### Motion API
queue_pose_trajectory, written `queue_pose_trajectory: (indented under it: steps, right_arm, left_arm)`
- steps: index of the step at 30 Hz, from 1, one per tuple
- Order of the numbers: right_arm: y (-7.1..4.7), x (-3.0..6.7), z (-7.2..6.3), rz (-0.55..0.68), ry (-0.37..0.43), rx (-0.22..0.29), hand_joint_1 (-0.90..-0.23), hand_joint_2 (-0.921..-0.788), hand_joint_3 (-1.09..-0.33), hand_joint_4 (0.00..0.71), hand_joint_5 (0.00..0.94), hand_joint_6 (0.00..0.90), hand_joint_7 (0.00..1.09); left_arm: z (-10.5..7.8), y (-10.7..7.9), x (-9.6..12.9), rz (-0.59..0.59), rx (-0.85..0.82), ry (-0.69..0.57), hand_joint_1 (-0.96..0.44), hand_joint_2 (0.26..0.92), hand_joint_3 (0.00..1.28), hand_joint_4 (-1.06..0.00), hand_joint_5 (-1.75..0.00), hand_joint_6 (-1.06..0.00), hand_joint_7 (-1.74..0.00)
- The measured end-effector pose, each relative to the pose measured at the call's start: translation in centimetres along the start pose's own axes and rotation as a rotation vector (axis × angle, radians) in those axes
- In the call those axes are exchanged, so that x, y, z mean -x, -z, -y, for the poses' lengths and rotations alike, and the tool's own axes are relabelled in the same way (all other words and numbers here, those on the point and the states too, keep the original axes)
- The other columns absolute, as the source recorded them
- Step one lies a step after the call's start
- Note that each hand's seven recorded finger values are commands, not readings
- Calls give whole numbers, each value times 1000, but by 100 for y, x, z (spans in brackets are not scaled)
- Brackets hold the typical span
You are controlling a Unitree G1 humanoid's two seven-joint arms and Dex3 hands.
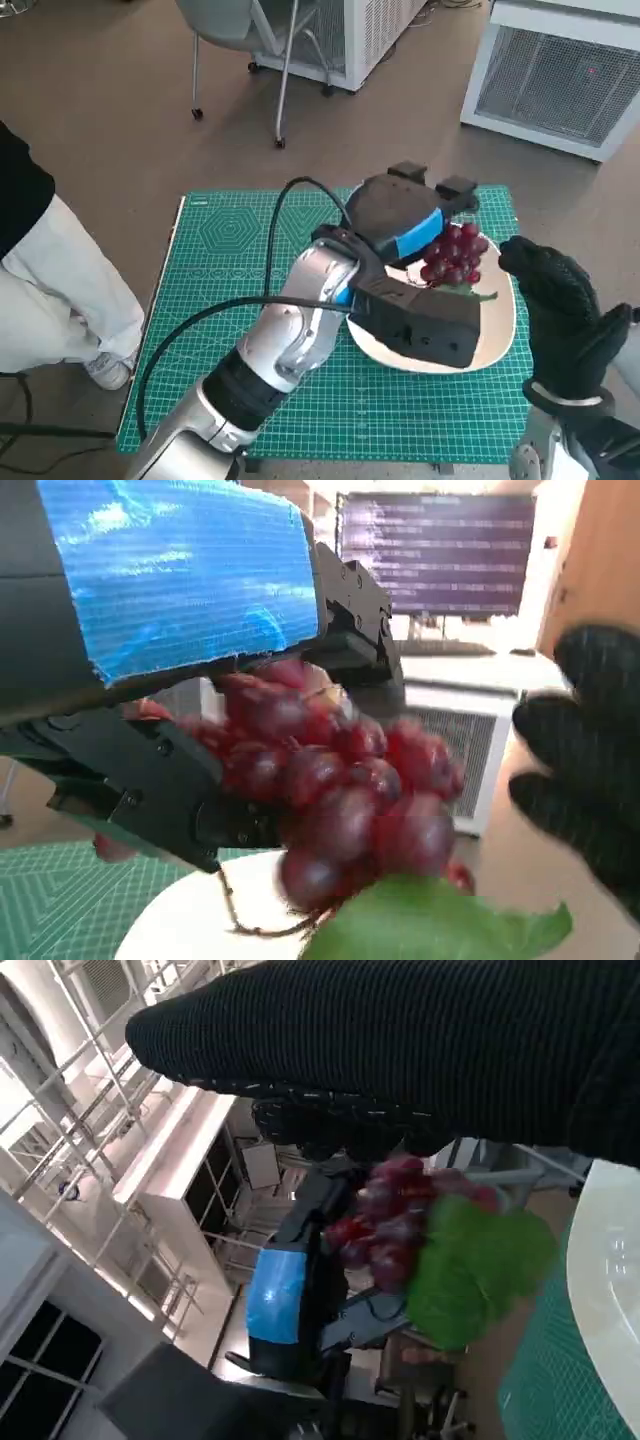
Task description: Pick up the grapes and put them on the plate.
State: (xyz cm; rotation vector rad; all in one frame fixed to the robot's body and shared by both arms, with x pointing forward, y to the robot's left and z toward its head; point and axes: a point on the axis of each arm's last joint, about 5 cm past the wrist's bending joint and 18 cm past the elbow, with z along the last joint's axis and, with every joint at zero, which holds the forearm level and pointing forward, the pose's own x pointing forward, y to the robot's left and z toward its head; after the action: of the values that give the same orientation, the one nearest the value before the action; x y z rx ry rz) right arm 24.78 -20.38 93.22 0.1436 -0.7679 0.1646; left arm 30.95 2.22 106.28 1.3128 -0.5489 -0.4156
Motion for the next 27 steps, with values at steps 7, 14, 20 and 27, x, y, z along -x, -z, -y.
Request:
queue_pose_trajectory:
  steps: [7, 14, 20, 27]
  right_arm:
    - [18, -1, -1, -6, 2, -2, -395, -921, -606, 445, 416, 219, 832]
    - [24, -8, -2, -6, 2, -4, -392, -921, -608, 446, 414, 219, 831]
    - [32, -14, -1, -8, 2, -7, -392, -921, -607, 447, 412, 220, 829]
    - [34, -27, -5, -4, 1, -10, -392, -921, -606, 449, 409, 222, 827]
  left_arm:
    - [19, 38, -1, -8, -8, 30, -488, 890, 4, -214, -4, -407, -6]
    - [91, 102, -26, -27, -5, 52, -499, 891, 2, -166, 0, -357, 0]
    - [142, 171, -41, -47, 2, 68, -503, 890, 1, -79, 0, -316, 0]
    - [91, 268, 0, -30, 42, 50, -492, 892, 2, -8, 1, -277, 0]
